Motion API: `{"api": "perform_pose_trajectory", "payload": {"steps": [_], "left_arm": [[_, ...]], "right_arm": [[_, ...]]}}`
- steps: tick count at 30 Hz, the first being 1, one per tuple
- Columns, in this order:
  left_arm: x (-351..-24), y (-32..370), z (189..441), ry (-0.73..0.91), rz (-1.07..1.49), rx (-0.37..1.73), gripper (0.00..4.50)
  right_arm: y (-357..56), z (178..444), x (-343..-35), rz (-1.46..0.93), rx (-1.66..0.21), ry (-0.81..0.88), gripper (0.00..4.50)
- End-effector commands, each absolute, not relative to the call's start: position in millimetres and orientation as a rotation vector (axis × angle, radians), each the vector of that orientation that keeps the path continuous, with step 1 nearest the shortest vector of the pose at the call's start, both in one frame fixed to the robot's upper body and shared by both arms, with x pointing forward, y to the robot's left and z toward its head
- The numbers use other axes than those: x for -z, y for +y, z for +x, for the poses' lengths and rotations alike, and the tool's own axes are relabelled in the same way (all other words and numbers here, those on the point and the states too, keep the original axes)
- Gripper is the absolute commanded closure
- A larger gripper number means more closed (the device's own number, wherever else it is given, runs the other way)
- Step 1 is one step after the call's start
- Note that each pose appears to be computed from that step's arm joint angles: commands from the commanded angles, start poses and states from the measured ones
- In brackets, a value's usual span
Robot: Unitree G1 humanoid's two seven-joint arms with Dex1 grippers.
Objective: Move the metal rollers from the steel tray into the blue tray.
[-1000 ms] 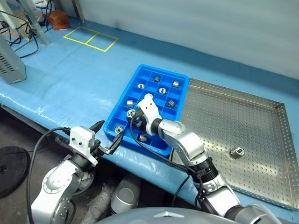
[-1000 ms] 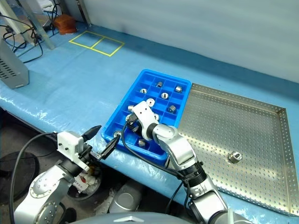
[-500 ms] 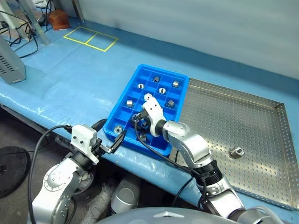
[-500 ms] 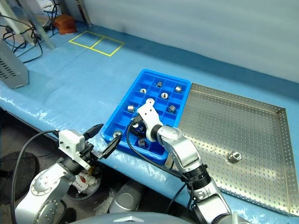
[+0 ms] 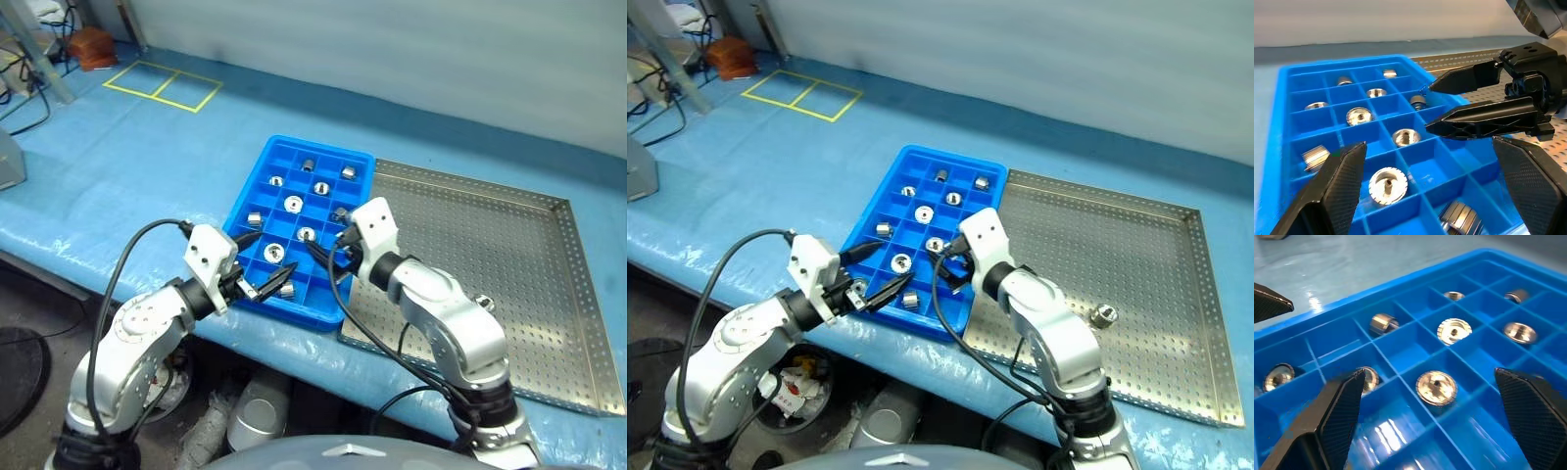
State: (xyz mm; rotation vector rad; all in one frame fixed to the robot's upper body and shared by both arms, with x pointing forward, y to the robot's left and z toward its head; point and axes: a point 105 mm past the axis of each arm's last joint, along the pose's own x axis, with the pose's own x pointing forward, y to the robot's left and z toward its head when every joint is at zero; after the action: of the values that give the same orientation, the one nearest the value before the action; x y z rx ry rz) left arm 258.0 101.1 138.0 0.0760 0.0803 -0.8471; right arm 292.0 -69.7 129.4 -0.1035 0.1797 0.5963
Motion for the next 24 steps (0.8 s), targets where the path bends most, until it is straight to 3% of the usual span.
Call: {"api": "perform_pose_trajectory", "payload": {"steps": [1, 13, 24], "left_arm": [[-148.1, 85.4, 263.5, 0.063, 0.077, 0.960, 0.00], [-144.9, 28.5, 306.9, 0.130, 0.204, 1.195, 0.00], [-131.1, -44.5, 340.9, 0.153, 0.233, 1.212, 0.00]], "right_arm": [[-91.5, 283.5, -144.5, -0.111, -0.496, 0.127, 0.04], [-142.9, 239.4, -135.3, -0.111, -0.241, 0.185, 0.04], [-146.9, 205.8, -116.6, -0.073, -0.191, 0.213, 0.04]]}}
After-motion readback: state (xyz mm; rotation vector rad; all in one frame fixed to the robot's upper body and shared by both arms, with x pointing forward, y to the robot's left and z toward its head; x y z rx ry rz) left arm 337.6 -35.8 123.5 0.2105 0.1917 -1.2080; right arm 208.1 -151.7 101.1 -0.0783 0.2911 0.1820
